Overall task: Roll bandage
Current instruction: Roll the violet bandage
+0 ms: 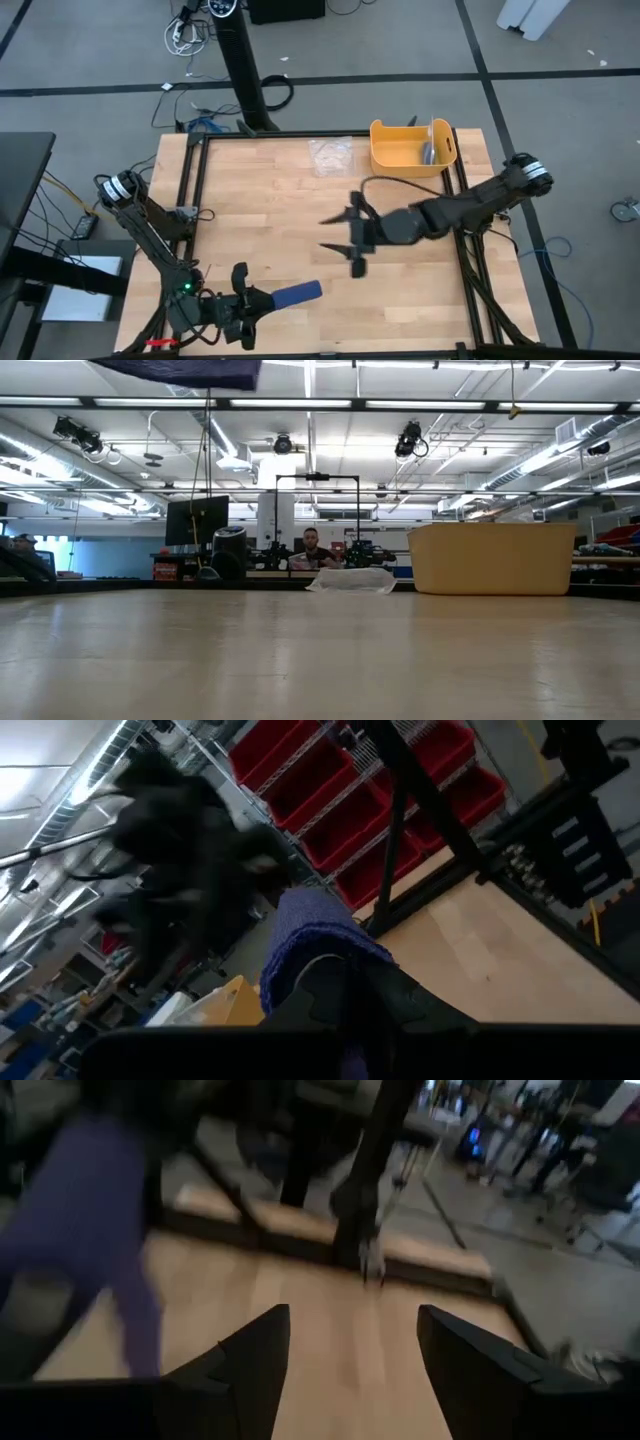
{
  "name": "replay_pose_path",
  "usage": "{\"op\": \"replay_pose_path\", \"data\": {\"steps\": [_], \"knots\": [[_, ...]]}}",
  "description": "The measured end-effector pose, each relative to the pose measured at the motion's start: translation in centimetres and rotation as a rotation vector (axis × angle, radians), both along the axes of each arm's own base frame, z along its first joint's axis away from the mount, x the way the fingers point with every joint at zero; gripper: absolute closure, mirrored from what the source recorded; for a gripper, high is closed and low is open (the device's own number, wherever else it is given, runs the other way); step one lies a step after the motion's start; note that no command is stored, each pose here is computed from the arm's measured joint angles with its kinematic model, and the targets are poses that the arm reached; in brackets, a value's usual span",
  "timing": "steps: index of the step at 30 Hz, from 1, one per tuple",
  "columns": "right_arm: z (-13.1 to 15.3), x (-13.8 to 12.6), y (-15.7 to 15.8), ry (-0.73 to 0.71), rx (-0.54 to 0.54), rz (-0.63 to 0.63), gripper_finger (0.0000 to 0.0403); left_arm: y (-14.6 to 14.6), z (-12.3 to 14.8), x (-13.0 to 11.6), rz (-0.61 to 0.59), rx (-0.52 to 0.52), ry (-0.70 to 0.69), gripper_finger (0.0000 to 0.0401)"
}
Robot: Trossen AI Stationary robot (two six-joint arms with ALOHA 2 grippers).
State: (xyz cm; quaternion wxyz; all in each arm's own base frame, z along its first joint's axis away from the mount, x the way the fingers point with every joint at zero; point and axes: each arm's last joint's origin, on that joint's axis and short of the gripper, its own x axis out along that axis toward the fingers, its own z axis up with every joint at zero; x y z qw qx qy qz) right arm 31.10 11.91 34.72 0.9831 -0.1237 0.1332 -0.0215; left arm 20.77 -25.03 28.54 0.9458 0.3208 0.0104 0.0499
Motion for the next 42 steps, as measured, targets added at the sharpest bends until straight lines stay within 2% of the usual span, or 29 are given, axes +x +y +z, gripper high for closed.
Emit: {"op": "replay_pose_path", "data": {"steps": [3,6,10,15,20,24,29,38,42], "knots": [[-2.8,-1.3,0.7,0.033,-0.005,0.004,0.0190,0.0,0.2,0.0,-0.001,-0.014,-0.012,0.0383],[-6.9,-1.8,1.1,-0.003,0.026,0.063,0.0196,0.0,0.4,0.0,-0.003,-0.029,-0.024,0.0383],[-12.0,-2.1,1.6,-0.149,0.118,0.175,0.0196,0.0,0.7,0.0,-0.018,-0.021,-0.047,0.0383],[-15.5,-1.5,2.0,-0.303,0.177,0.196,0.0184,-0.1,1.0,0.0,-0.050,-0.014,-0.066,0.0383],[-16.8,0.7,2.6,-0.328,0.209,0.309,0.0173,-0.1,1.0,0.0,-0.060,-0.010,-0.067,0.0383],[-16.8,2.5,2.7,-0.347,0.216,0.315,0.0167,-0.1,1.0,0.0,-0.069,-0.010,-0.068,0.0383],[-16.5,3.9,3.4,-0.352,0.275,0.427,0.0165,0.0,1.1,0.1,-0.062,0.004,-0.074,0.0382],[-16.8,4.1,4.5,-0.346,0.299,0.454,0.0164,0.2,1.4,0.3,-0.049,0.004,-0.093,0.0382],[-17.0,3.8,4.8,-0.325,0.288,0.389,0.0165,0.3,1.4,0.4,-0.037,0.004,-0.092,0.0382]]}}
